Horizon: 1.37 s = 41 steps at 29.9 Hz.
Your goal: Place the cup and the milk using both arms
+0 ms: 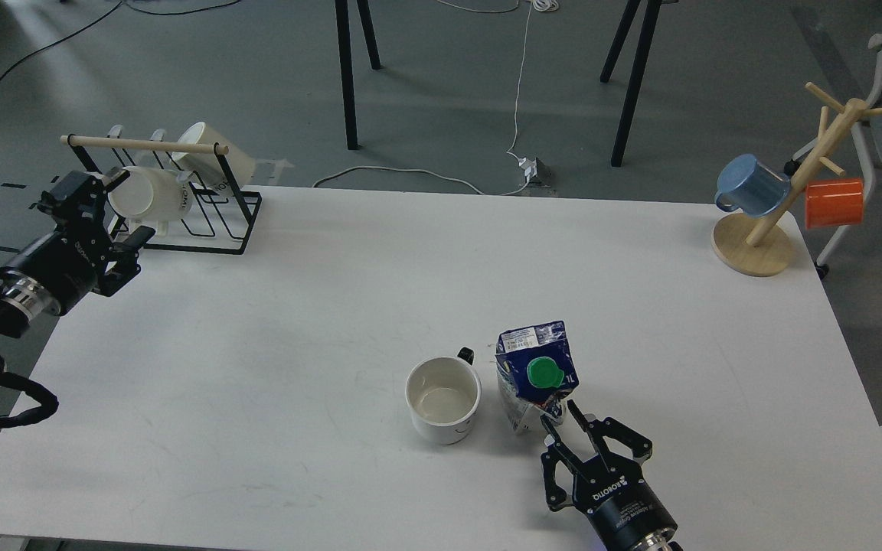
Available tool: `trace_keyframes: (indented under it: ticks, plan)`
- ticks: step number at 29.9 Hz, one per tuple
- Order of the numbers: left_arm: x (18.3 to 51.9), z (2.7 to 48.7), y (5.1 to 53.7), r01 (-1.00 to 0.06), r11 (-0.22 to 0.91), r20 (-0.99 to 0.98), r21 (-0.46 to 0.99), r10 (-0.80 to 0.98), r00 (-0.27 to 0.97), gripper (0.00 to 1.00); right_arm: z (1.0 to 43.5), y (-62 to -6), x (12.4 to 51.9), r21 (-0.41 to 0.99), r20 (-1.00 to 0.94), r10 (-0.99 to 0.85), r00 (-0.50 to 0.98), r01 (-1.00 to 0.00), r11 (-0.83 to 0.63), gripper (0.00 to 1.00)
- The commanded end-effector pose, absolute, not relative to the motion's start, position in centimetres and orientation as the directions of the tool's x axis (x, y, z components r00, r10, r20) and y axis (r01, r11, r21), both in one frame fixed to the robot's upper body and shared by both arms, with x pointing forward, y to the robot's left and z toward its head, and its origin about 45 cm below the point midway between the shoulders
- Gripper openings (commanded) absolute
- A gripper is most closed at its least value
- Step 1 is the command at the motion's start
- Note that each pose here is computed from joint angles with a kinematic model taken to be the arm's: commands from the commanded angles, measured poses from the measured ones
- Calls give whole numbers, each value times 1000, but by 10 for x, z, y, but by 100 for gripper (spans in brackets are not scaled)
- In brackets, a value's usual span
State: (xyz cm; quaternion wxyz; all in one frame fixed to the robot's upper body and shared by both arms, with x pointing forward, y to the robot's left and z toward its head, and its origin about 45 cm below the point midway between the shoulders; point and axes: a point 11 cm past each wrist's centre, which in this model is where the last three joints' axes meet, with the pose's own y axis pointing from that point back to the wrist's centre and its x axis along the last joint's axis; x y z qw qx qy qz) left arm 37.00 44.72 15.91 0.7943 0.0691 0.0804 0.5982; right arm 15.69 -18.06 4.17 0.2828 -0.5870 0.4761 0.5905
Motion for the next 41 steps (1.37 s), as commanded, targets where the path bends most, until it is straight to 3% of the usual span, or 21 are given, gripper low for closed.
trace_keyframes:
  ticks: [1, 3, 4, 5, 11, 17, 23, 29, 35, 41]
  plan:
    - [370, 159, 447, -939, 274, -46, 206, 962, 270, 99, 42, -181, 157, 230, -963, -225, -151, -893, -386, 46]
    - [370, 158, 447, -939, 275, -47, 207, 961, 272, 99, 43, -181, 157, 228, -963, -222, -150, -893, -387, 63]
    - [369, 158, 447, -939, 274, -45, 208, 962, 271, 99, 44, -182, 157, 227, -964, -223, -148, -893, -388, 84]
    - [369, 157, 447, -939, 274, -48, 208, 962, 270, 99, 43, -183, 156, 229, -963, -223, -151, -894, -386, 95]
    - [369, 159, 449, -940, 271, -44, 209, 962, 268, 99, 37, -189, 127, 284, -950, -243, -197, -867, -409, 95]
    - [369, 159, 449, -940, 271, -44, 206, 963, 268, 99, 61, -244, 119, 303, -927, -334, -169, -863, -405, 95]
    - [370, 163, 451, -943, 266, -41, 200, 964, 263, 99, 115, -341, 199, 141, -875, -483, -20, -966, -215, 95]
    - [372, 166, 453, -946, 261, -41, 191, 965, 258, 99, 207, -404, 305, -69, -701, -686, 196, -976, -209, 95]
    - [373, 167, 452, -947, 261, -43, 187, 965, 258, 99, 232, -401, 373, -91, -579, -773, 260, -963, -255, 95]
    - [376, 169, 450, -948, 265, -46, 177, 964, 261, 99, 233, -381, 392, -104, -573, -766, 291, -953, -284, 94]
